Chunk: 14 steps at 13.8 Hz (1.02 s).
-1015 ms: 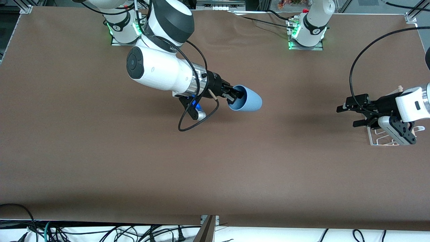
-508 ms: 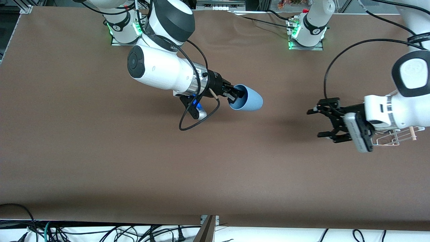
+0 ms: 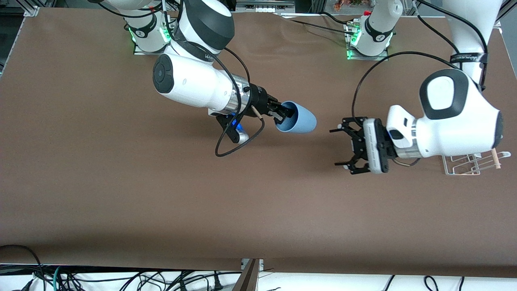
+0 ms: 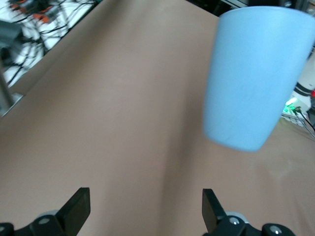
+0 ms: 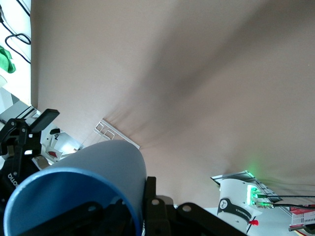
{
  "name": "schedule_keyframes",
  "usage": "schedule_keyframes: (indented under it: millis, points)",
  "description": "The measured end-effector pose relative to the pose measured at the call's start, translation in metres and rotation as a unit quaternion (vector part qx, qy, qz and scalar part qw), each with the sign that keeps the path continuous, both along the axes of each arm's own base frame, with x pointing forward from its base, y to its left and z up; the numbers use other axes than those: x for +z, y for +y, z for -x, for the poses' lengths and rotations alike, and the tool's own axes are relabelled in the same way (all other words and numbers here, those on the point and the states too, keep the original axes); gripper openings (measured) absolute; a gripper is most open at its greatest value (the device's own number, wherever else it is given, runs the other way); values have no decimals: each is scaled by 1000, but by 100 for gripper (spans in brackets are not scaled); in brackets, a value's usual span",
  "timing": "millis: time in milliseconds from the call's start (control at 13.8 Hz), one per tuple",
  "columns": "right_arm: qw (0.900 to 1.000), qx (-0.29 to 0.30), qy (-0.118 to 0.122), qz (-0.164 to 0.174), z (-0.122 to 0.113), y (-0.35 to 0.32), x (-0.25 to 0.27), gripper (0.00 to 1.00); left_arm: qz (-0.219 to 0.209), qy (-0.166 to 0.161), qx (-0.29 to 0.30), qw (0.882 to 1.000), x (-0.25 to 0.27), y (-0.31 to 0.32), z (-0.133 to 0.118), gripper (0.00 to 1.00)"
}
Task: Transfer cup to left arm and place on rack
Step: 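Hold the cup with the right gripper while the left gripper reaches it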
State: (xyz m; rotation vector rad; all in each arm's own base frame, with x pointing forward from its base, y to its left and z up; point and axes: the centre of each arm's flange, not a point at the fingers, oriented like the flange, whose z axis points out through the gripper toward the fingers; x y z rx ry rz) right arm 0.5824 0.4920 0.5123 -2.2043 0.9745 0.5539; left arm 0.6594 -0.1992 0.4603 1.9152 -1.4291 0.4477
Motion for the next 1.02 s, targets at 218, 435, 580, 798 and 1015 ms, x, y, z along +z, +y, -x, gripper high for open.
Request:
schedule_keyframes:
  millis: [218, 435, 580, 798, 1015]
  points:
    - [1000, 0, 1, 1, -1, -1, -1, 4, 9, -24, -38, 999, 22, -32, 12, 100]
    - [1000, 0, 1, 2, -1, -1, -1, 4, 8, -34, -63, 997, 38, -48, 24, 100]
    - [1000, 0, 1, 2, -1, -1, -1, 4, 10, -34, -69, 997, 39, -53, 26, 100]
    - [1000, 0, 1, 2, -1, -1, -1, 4, -1, -37, -85, 996, 37, -65, 33, 100]
    - [1000, 0, 1, 2, -1, -1, -1, 4, -9, -26, -94, 995, 33, -83, 43, 100]
